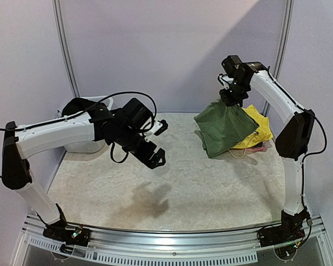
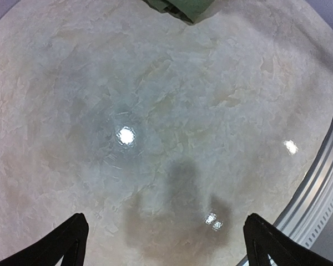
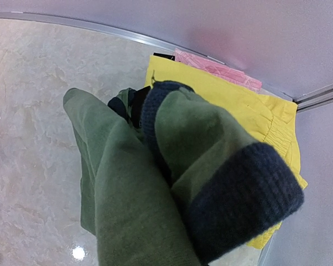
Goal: Fold and stack the mixed laundry pile
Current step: Place the square-folded tank top at the corner of the board.
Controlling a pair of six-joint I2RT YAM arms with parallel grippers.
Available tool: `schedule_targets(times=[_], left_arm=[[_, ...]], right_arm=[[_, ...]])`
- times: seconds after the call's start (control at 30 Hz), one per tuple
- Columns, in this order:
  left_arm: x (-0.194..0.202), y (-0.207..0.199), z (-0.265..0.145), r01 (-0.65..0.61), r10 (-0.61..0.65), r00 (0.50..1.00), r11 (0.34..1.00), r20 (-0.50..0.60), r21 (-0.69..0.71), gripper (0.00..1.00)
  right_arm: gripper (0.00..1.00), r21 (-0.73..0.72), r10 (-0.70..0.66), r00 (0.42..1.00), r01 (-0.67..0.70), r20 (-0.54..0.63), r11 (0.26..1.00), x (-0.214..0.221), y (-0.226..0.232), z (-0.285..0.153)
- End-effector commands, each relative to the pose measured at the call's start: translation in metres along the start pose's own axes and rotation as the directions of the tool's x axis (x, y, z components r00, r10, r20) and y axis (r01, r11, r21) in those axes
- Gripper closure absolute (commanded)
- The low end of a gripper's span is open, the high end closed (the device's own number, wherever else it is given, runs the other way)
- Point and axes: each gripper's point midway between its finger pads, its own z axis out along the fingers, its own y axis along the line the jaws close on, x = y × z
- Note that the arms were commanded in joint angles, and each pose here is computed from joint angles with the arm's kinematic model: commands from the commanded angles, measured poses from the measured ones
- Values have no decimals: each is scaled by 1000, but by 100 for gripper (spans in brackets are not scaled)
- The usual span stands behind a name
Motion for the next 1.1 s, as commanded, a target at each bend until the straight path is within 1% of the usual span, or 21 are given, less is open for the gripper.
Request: schedule_targets(times=[0.0,0.1,0.33,0.47,0.63,0.8,1.0,1.07], left_arm=[[1,3,5,3,-2,1000,1000,-17,9,0],[2,1,8,2,-2,1000,1000,-29,16,1],[5,1,9,2,-1,999,1000,-41,18,0],[8,1,10,5,-4,999,1000,-48,20,1],[9,2,11,8,-7,998,1000,-56,15,0],[10,2,14,10,-9,998,1000,-63,16,0],[5,-1,18,8,-6,998,999,-59,32,1],[4,-2,18,4,-2,998,999,-61,34,1]], right_arm=[[100,44,50,991,-55,120,997,-28,-29,-23],[100,53,65,986,-75,155,996,-36,-43,-24],[100,83,89,982,-104,164,991,-39,-75,-15],[100,51,100,980,-110,174,993,-41,-85,-10],[100,-85,102,984,-90,149,992,-37,-67,0],[100,-263,190,972,-149,140,953,-42,-30,-13],[100,-354,232,960,-164,159,921,-52,3,-40],[100,-360,246,956,-174,162,916,-54,6,-46]])
